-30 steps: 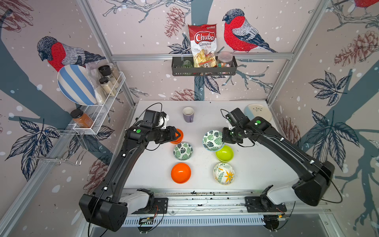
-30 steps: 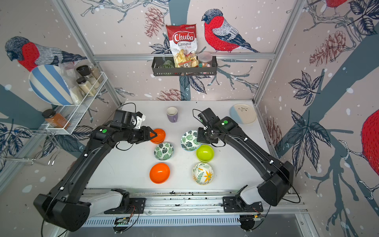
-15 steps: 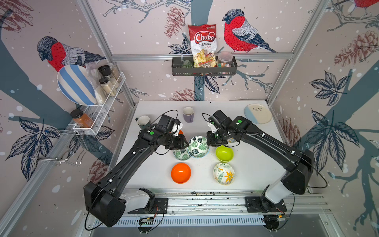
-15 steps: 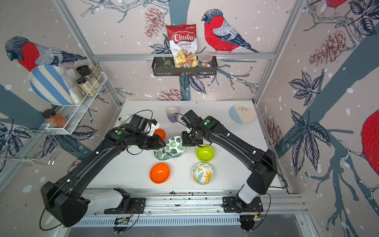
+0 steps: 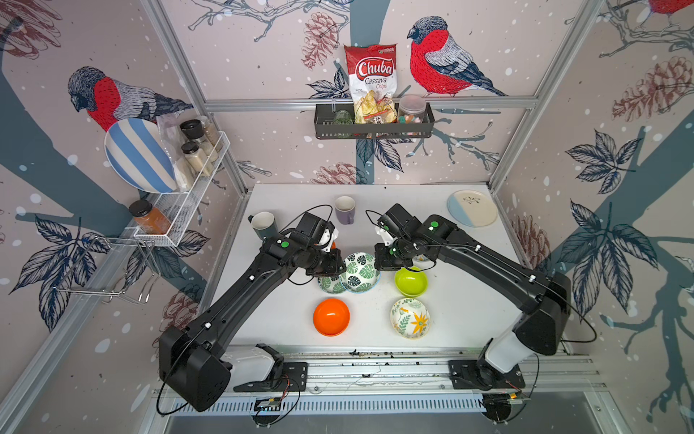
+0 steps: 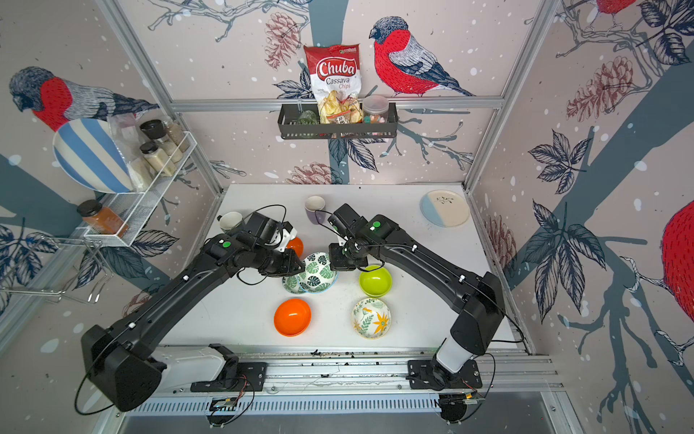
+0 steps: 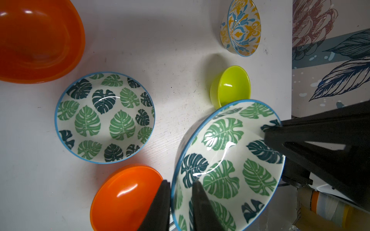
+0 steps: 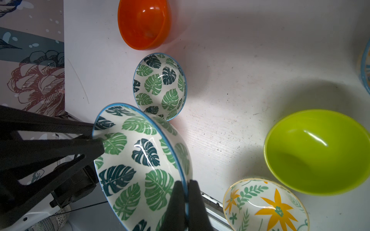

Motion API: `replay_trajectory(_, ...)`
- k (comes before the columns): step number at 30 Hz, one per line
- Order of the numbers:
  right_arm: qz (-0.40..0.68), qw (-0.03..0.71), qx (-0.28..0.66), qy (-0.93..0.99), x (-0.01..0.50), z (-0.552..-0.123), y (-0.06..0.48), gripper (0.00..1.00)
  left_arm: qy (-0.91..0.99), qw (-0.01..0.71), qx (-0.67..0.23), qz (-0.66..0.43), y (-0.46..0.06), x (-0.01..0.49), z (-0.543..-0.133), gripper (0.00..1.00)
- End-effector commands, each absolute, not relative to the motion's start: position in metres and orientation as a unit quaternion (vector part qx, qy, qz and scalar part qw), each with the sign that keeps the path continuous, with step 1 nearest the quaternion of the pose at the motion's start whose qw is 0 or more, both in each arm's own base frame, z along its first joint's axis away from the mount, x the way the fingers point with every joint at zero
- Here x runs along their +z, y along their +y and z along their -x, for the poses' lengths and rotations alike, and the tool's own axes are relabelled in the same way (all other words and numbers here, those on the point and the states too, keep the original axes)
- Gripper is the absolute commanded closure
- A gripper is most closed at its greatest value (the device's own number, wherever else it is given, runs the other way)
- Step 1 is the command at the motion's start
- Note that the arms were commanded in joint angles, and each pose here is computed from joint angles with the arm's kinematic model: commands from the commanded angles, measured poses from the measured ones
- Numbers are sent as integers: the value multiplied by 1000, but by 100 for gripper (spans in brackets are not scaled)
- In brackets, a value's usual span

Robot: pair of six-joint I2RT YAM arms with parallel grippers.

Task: Stack the bowls
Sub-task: Pick up the bowl from the center of the board, then place the bowl on the bowl.

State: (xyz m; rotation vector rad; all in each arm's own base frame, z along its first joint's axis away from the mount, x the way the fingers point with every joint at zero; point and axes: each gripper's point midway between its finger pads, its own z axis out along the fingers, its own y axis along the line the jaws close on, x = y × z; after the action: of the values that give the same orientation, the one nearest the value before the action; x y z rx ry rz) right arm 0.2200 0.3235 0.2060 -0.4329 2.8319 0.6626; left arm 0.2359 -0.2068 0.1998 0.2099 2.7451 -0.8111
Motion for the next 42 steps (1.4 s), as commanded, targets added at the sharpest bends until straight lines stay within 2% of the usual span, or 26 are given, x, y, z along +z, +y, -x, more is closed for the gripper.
replay_trajectory(1,152,109,251,950,214,-221,333,100,946,141,-280,-80,-208,202,-236,80)
replay_trajectory(7,152,110,261,947,215,-220,335,100,945,137,-285,-80,-208,202,-234,84)
replay_trajectory(17,154,108,272,944,216,-218,337,100,944,130,-292,-76,-210,201,-231,84)
replay_trajectory(21,156,107,273,943,215,-217,337,100,945,132,-289,-73,-208,199,-230,89)
replay_trajectory(25,154,106,275,943,214,-217,336,100,946,124,-291,-69,-208,195,-228,100)
replay_trajectory(29,153,110,278,942,216,-219,335,100,945,131,-293,-63,-208,198,-229,100)
replay_trajectory(30,155,111,276,942,217,-221,333,92,946,134,-290,-59,-207,198,-230,100)
replay_trajectory(31,152,113,275,943,217,-224,330,71,947,137,-286,-55,-205,199,-232,100)
replay_trajectory(33,141,118,272,944,220,-233,320,38,950,147,-271,-42,-198,198,-236,100)
replay_trajectory(34,132,125,273,945,223,-239,313,29,952,151,-263,-32,-194,197,-239,100)
replay_trajectory(36,112,141,279,943,230,-252,298,24,955,157,-250,-10,-183,192,-245,100)
replay_trajectory(42,63,172,294,938,243,-272,254,23,956,179,-228,45,-160,183,-264,100)
